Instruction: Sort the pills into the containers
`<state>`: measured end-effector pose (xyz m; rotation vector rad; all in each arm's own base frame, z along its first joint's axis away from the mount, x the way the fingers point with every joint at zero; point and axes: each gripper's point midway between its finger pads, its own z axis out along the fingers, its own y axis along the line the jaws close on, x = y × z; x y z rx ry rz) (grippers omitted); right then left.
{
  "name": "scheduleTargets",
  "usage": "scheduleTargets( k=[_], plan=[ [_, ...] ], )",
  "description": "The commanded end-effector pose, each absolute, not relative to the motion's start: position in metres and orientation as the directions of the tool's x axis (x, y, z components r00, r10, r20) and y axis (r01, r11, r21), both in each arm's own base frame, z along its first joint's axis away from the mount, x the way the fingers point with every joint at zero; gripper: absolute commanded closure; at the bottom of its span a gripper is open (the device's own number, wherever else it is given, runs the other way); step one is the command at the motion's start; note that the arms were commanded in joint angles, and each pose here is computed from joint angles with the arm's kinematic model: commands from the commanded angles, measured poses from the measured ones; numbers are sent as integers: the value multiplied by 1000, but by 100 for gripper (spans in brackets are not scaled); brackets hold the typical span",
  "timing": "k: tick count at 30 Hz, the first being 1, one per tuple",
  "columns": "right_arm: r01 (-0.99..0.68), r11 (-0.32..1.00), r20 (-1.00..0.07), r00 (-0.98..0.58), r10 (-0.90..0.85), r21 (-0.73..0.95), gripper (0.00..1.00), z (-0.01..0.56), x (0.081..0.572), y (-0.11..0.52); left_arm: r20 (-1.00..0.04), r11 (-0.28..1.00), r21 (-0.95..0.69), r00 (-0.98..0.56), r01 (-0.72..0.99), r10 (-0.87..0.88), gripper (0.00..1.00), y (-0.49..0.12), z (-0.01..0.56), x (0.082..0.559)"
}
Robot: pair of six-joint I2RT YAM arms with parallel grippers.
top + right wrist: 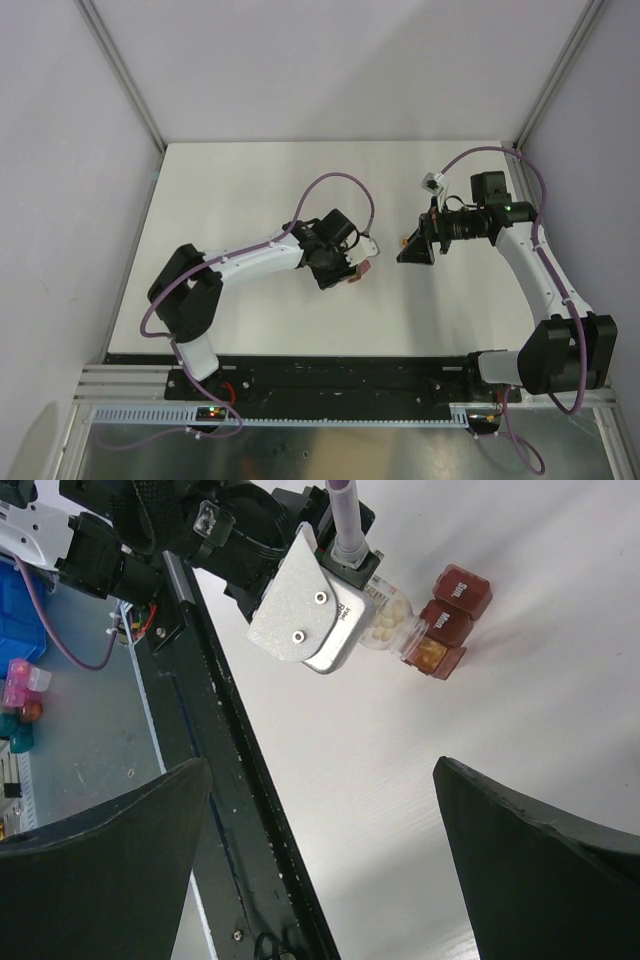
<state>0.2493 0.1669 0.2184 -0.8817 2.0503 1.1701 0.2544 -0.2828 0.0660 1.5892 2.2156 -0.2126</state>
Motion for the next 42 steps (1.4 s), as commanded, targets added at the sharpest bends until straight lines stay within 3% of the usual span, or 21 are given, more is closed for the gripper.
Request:
scheduleTargets(
  k=[1, 21, 42],
  plan=[
    [-812, 371, -796, -554, -244, 451, 0, 226, 246, 167, -440, 317, 130, -232, 939, 867, 100, -290, 80, 258],
    [-807, 376, -794, -559, -238, 456, 0, 226, 245, 166, -504, 323, 139, -214, 936, 837, 100, -286, 91, 250],
    [-786, 409, -787, -577, -216, 464, 0, 219, 257, 167, -752, 371, 145, -142, 917, 644, 100, -295, 126, 250]
  ],
)
